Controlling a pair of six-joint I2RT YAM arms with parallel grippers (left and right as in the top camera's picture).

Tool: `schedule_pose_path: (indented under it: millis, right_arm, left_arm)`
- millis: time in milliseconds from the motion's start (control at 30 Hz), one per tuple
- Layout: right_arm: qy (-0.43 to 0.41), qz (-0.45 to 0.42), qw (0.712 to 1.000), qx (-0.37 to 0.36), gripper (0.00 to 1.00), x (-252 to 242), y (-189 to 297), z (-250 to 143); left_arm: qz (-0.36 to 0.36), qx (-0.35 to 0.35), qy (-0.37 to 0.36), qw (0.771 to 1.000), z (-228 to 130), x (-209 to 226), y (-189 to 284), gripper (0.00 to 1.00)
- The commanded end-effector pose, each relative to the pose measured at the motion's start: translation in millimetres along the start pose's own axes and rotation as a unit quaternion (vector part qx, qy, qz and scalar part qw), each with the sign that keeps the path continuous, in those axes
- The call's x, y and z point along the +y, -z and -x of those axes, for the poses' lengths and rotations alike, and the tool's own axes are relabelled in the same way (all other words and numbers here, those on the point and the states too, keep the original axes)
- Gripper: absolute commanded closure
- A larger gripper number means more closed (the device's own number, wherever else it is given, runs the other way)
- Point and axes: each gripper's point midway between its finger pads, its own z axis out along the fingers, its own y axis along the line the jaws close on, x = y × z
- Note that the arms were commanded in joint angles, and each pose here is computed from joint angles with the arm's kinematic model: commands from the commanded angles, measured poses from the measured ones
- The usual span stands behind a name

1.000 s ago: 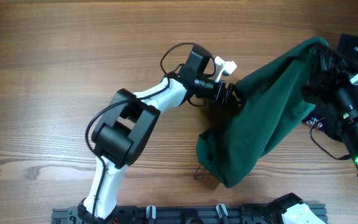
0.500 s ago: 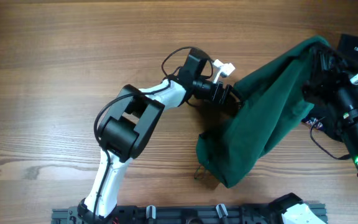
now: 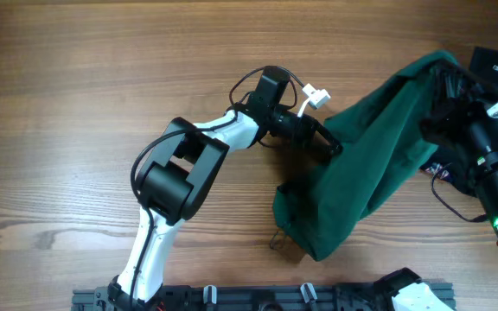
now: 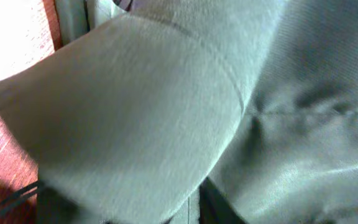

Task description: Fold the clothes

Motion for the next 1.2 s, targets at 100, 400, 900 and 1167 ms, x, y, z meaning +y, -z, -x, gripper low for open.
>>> schedule_pose_path:
  millis: [100, 400, 900, 1167]
  right_arm:
    - [-0.003, 0.009, 1.000, -0.002, 0.96, 2.3, 6.0, 2.3]
    - [0.005, -0.032, 0.999, -0.008, 0.96, -13.1, 6.3, 2.3]
    - [-0.009, 0.011, 1.000, -0.025, 0.96, 5.0, 5.3, 13.4]
    - [-0.022, 0.055, 0.998, -0.010, 0.96, 20.8, 8.7, 11.2]
  left_arm:
    - [-0.016, 0.004, 0.011, 1.000, -2.5, 0.0, 8.3, 0.96]
    - [-0.010, -0.042, -0.001, 0.999, 23.6, -17.1, 62.4, 0.96]
    - [0.105, -0.062, 0.066, 0.990, 12.6, 2.1, 73.0, 0.29]
    - [0.151, -0.038, 0.059, 0.986, 2.7, 14.6, 24.5, 0.24]
